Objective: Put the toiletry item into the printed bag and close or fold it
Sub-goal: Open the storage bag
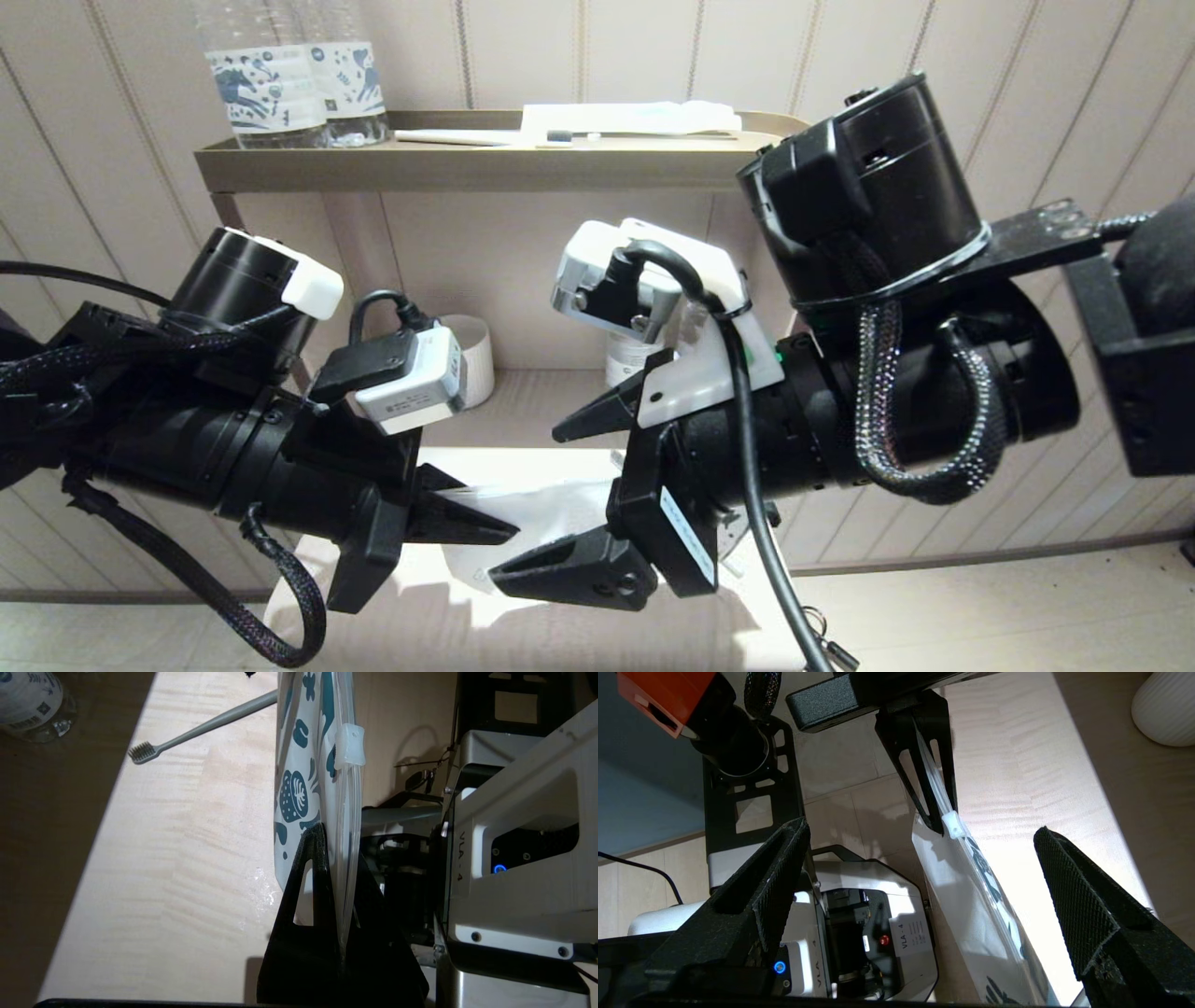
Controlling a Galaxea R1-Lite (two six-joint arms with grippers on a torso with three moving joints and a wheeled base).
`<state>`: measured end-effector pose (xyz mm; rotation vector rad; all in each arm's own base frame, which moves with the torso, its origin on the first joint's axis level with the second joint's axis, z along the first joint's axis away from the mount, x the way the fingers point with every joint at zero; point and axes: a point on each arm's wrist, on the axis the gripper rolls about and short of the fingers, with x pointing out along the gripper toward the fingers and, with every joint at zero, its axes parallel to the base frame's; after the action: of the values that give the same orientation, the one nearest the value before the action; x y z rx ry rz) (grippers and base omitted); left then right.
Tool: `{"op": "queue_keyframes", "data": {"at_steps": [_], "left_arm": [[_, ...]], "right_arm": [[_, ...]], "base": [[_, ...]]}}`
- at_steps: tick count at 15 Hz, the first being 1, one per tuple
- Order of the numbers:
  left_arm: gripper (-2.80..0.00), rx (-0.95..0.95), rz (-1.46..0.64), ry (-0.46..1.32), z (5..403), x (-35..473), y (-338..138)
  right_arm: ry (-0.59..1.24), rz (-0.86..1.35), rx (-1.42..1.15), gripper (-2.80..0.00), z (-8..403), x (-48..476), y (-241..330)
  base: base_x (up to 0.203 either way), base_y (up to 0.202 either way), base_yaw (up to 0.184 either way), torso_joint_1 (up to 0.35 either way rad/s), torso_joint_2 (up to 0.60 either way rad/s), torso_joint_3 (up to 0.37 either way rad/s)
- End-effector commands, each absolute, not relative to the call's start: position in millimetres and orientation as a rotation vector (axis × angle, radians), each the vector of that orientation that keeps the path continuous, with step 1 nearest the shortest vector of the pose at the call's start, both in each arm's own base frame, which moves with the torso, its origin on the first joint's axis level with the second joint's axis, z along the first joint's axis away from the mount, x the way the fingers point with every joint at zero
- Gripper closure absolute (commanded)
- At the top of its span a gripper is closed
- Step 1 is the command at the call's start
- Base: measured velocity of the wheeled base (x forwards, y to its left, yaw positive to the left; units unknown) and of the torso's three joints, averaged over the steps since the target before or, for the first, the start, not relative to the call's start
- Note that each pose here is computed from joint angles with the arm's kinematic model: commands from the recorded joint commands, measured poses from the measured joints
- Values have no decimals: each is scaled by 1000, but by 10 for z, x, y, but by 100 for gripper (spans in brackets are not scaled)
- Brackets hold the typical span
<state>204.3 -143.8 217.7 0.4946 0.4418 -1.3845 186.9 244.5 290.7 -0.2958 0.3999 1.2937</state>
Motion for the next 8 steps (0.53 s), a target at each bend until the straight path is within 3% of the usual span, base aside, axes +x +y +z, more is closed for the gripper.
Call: {"op": "queue_keyframes", "data": {"at_steps": [1, 8], "left_arm": [[0, 496, -1390, 440, 2177, 2020, -1426], [0, 497, -1390, 436, 2179, 2014, -1422]], "right_arm": [[399, 1296, -296, -280, 2913, 1851, 2425], [402, 1298, -297, -280, 2905, 1844, 2424]], "base": [[0, 0, 0, 0, 0, 0], [0, 0, 0, 0, 0, 0]]}}
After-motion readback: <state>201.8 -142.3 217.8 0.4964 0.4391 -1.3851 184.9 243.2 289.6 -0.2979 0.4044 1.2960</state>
